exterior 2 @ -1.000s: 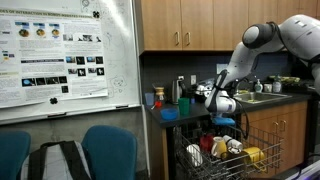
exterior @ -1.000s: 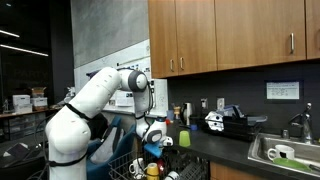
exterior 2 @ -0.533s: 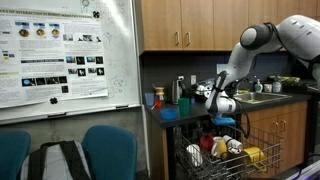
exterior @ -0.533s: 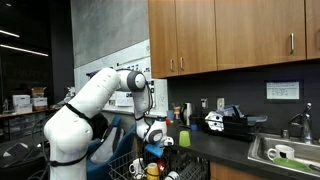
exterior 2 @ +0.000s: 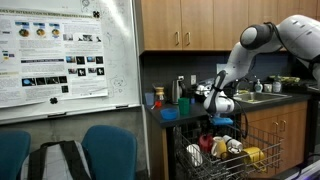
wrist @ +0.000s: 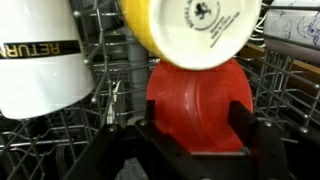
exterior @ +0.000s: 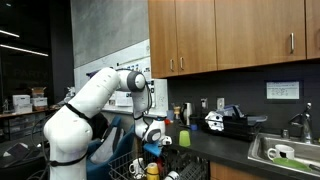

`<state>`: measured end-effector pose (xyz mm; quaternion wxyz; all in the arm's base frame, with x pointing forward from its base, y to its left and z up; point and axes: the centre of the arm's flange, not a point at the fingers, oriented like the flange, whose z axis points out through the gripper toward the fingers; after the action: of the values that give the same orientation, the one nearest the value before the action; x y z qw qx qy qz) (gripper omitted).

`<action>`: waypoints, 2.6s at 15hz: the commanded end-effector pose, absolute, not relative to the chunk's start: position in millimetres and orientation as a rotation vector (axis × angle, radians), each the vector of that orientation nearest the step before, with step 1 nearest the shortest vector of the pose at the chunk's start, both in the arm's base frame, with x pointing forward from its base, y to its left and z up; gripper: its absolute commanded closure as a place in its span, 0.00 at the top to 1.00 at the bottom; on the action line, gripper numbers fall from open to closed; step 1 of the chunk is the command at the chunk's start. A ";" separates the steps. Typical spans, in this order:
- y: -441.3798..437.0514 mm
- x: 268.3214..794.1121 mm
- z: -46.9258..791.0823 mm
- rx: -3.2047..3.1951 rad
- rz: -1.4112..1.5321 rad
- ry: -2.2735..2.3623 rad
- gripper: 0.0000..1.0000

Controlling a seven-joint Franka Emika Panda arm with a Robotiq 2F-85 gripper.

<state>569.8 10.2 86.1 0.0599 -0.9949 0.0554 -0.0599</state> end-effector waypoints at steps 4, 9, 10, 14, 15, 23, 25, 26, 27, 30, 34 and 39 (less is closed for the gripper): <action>19.0 574.1 62.1 -2.993 -0.159 0.170 0.38; 26.7 569.3 75.5 -2.949 -0.189 0.140 0.34; 29.1 569.2 77.9 -2.938 -0.193 0.131 0.32; 31.5 567.6 85.4 -2.902 -0.214 0.094 0.29; 31.5 567.0 86.7 -2.897 -0.215 0.087 0.29; 27.3 557.3 100.3 -2.861 -0.228 0.040 0.17; 26.9 556.7 103.8 -2.851 -0.236 0.024 0.12; 27.8 556.6 106.2 -2.846 -0.241 0.016 0.08; 30.1 557.3 110.1 -2.839 -0.248 0.003 0.04; 53.5 559.7 118.5 -2.799 -0.252 -0.033 0.00; 81.0 555.0 123.5 -2.770 -0.224 -0.072 0.00; 83.8 548.8 128.2 -2.778 -0.207 -0.077 0.29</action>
<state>556.9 86.3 120.4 0.1768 -0.9809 -0.0252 -0.0773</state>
